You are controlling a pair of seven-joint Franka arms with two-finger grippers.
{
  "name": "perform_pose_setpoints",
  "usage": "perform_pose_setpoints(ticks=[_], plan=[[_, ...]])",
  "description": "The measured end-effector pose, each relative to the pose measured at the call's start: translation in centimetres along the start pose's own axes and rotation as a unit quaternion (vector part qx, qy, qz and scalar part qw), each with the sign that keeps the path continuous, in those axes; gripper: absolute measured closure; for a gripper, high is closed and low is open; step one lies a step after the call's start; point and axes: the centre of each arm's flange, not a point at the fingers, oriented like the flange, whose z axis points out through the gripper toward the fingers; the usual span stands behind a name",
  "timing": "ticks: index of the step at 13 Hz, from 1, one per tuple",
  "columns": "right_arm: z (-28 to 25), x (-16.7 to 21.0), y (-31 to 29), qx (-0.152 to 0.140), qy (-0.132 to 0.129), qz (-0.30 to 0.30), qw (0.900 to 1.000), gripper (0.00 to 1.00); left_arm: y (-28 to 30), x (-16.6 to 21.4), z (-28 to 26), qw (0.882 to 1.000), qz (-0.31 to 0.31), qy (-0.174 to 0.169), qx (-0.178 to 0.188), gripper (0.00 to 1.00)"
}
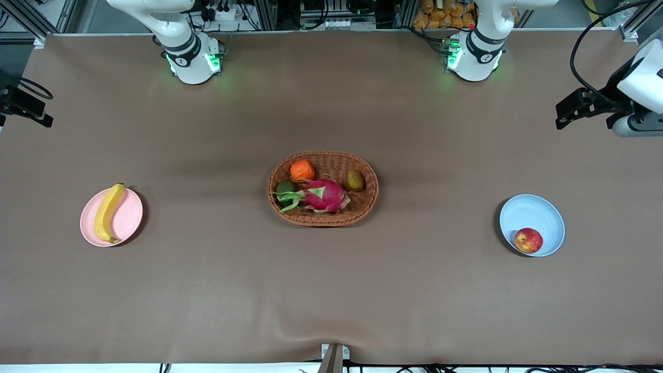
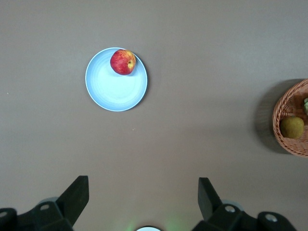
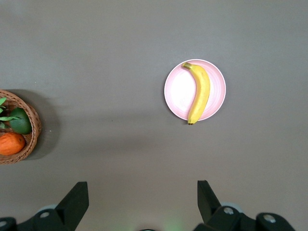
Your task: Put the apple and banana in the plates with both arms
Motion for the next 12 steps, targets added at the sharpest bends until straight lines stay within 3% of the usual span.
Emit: perform_pose_setpoints(ticks=[12], plan=[[0.01,0.05,-0.86,-0.001,0.000,-0.008,1.000,0.00,-0.57,-0.99,-0.30,1.000,-0.005,-0.008,0.002,0.00]])
